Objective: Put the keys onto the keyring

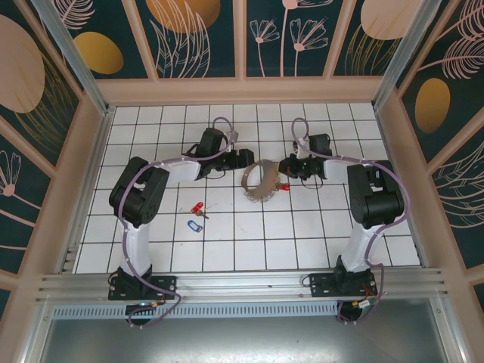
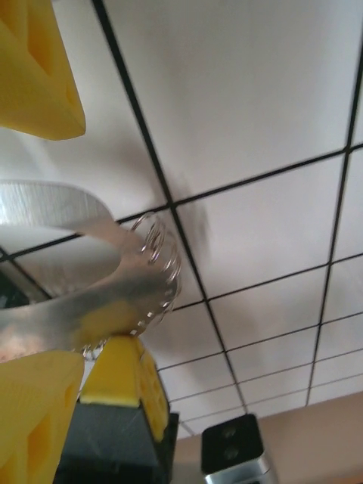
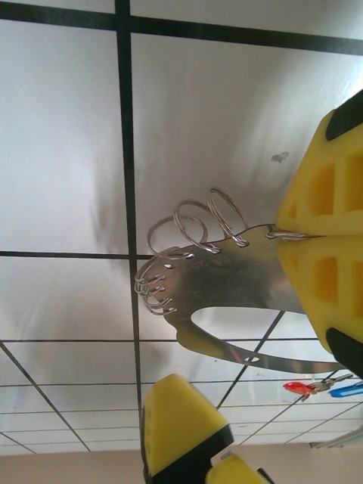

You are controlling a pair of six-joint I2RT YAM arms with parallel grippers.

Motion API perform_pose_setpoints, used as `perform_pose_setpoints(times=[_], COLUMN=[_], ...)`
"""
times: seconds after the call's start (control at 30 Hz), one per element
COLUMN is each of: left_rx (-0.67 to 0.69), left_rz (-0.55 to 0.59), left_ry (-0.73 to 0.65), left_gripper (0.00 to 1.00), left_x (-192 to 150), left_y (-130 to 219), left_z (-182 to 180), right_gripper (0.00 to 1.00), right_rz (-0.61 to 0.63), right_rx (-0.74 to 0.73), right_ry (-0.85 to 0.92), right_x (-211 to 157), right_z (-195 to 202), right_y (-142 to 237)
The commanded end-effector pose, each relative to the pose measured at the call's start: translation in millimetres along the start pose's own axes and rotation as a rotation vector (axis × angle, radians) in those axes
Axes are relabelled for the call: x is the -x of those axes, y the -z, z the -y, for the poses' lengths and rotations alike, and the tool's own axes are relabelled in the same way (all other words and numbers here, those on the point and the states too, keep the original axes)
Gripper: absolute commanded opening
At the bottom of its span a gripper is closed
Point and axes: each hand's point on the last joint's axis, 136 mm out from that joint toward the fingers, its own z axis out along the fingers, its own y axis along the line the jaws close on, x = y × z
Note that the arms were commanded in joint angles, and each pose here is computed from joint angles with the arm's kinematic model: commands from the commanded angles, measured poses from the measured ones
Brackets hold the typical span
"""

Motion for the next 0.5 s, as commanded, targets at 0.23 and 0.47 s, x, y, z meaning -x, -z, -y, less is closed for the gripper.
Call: perform_pose_setpoints(times=[0.23, 0.47], left_rx=[0.06, -0.003], left_rz=[-0.08, -0.101], left_ry=[0.081, 0.097], left_gripper=[0.72, 0.64], left_x=[-22, -28], left_y=[-8, -9], left_z=[-21, -13], right_gripper=[0.04, 0.04], right_rz=[0.059, 0.07], right_rx=[0.101, 0.112], right_ry=[0.049, 0.054], right_x=[13, 15], right_z=[-29, -33], right_y=[15, 18])
